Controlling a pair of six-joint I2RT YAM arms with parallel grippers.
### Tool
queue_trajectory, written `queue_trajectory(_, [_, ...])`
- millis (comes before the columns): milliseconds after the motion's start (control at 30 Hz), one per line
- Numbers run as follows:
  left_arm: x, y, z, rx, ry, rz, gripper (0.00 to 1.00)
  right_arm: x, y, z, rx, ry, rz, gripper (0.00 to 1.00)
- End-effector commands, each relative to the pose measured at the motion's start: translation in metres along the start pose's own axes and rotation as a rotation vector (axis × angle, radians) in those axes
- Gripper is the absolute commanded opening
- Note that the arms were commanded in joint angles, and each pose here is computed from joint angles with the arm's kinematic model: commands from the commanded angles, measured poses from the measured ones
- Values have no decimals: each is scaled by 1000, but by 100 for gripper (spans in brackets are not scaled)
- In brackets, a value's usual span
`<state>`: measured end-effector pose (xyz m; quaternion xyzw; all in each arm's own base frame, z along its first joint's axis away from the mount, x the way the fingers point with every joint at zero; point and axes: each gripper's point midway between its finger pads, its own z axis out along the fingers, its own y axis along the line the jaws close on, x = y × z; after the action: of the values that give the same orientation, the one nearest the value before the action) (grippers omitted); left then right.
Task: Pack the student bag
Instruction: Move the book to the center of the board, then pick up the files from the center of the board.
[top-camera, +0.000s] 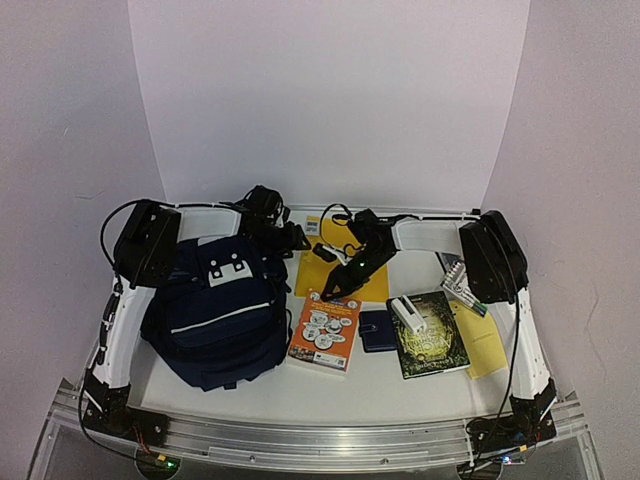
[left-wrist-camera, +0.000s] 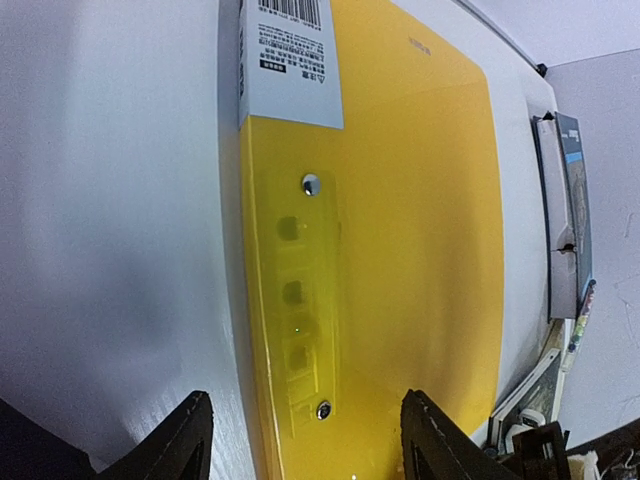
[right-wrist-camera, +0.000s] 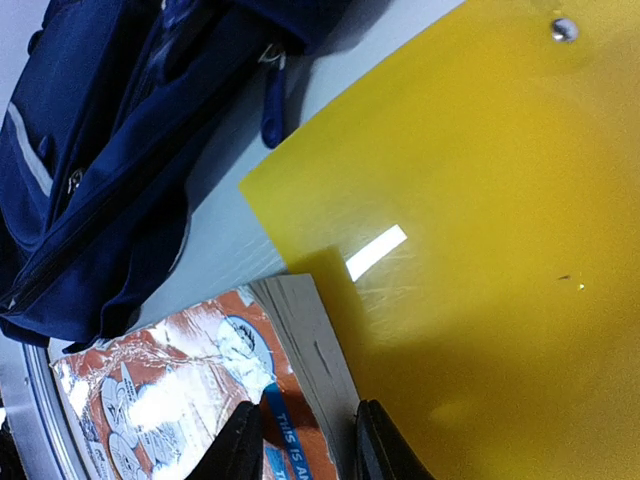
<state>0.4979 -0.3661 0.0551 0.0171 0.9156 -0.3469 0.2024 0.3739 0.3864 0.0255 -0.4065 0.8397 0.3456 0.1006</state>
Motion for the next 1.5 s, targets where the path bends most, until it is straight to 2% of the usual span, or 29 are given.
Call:
queue_trajectory(0, [3, -4, -5, -59, 9, 26, 65, 5, 25, -21, -10, 27, -43, 33])
queue_trajectory(100, [8, -4, -13, -76, 7, 30, 65, 0, 24, -32, 25, 11, -49, 40])
queue_trajectory(267, [22, -24, -36, -74, 20, 50, 67, -7, -1, -58, 131, -32, 48, 51])
queue_trajectory(433, [52, -53, -49, -166, 13, 190, 69, -10, -39, -80, 278, -73, 125, 53])
queue_trajectory(500, [63, -50, -52, -217, 34, 191, 69, -10, -57, -87, 350, -84, 158, 53])
queue_trajectory(700, [83, -65, -58, -68, 8, -32, 67, -7, -104, -105, 447, -136, 327, 55])
queue_trajectory(800, [90, -70, -60, -47, -38, -113, 69, -2, -112, -104, 463, -142, 351, 55])
queue_trajectory(933, [99, -61, -51, -109, -58, -238, 70, 3, -118, -98, 473, -144, 364, 55])
queue_trajectory(1267, [115, -51, -10, -142, -44, -356, 69, 18, -136, -89, 536, -116, 384, 55])
queue_trajectory(1467, [99, -34, -7, -227, -146, -390, 70, 28, -145, -80, 554, -92, 403, 55])
